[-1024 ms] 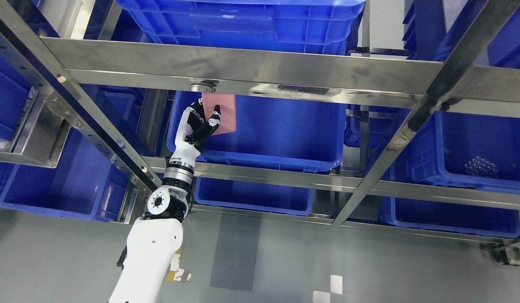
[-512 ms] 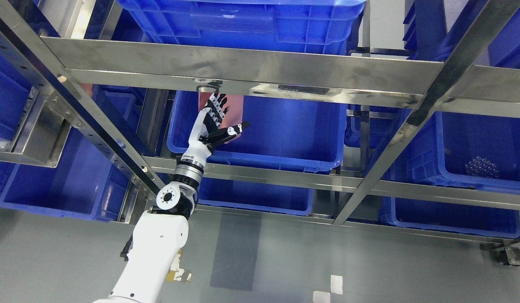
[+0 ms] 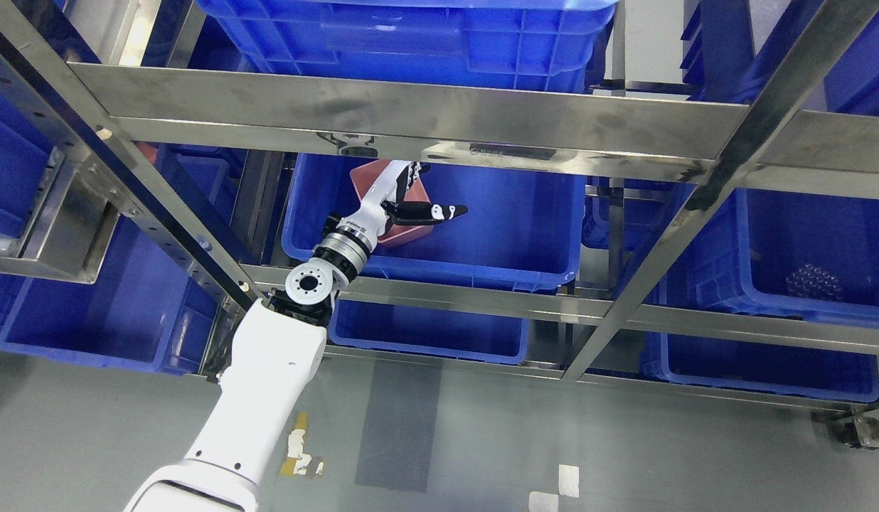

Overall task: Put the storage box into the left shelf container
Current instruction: 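Open the left hand to release the pink box into the container, then withdraw the left hand down away from the container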

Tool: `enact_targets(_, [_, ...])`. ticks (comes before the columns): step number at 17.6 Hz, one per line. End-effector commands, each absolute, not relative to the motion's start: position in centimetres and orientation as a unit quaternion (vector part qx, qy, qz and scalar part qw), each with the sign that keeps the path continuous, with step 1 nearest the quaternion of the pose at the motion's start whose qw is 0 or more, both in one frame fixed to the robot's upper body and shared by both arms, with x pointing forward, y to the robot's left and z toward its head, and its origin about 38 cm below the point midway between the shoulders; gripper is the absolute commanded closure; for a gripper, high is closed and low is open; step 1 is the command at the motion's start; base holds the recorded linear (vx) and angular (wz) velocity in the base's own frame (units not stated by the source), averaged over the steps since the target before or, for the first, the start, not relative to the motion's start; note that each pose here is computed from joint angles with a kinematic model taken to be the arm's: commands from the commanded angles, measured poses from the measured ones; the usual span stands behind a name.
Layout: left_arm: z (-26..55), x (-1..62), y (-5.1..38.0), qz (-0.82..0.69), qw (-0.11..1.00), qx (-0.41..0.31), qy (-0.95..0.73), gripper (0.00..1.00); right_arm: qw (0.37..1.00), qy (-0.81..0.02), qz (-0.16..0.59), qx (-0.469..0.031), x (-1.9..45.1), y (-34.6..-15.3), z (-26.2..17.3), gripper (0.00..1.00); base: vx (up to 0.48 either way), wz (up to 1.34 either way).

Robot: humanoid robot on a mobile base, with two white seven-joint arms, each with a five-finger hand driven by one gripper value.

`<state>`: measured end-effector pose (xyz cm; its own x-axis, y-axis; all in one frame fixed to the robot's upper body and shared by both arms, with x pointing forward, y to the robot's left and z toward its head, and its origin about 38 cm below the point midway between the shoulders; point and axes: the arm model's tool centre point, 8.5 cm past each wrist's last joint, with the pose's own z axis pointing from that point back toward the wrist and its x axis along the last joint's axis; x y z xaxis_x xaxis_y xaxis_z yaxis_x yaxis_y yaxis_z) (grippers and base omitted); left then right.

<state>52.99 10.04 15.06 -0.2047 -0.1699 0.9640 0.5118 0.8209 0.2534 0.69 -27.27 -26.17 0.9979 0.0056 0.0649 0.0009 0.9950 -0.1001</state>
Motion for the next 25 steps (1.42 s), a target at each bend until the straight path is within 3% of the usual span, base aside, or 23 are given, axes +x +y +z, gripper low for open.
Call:
enact_targets(1, [17.1,49.3,10.0,-0.230,0.571,-0.167,-0.770,0.00,0.997,-0.044,0.000,-0.059,1.7,-28.4,-26.1,0.00,0.000,0.00])
enact_targets(4, [17.3,44.1,11.4,-0.179,0.527,-0.194,-0.808,0.00,0.997,-0.044,0.000,-0.058,1.7,-28.4,-26.1,0.00,0.000,0.00])
enact_targets(10, [14.7,36.2,15.2,-0.104,0.466,-0.177,-0.861,0.00,0.997,-0.044,0.000,-0.058,1.7,-28.4,-26.1,0.00,0.000,0.00])
enact_targets(17, [14.7,36.4,24.0,0.018,0.489,-0.052,-0.871,0.00,0.997,-0.044,0.000,-0.058,1.7,-28.4,-26.1,0.00,0.000,0.00])
enact_targets(25, [14.1,36.5,23.1,-0.009,0.534,-0.073,-0.842,0.01,0.997,-0.044,0.000,-0.059,1.7,-28.4,-26.1,0.00,0.000,0.00])
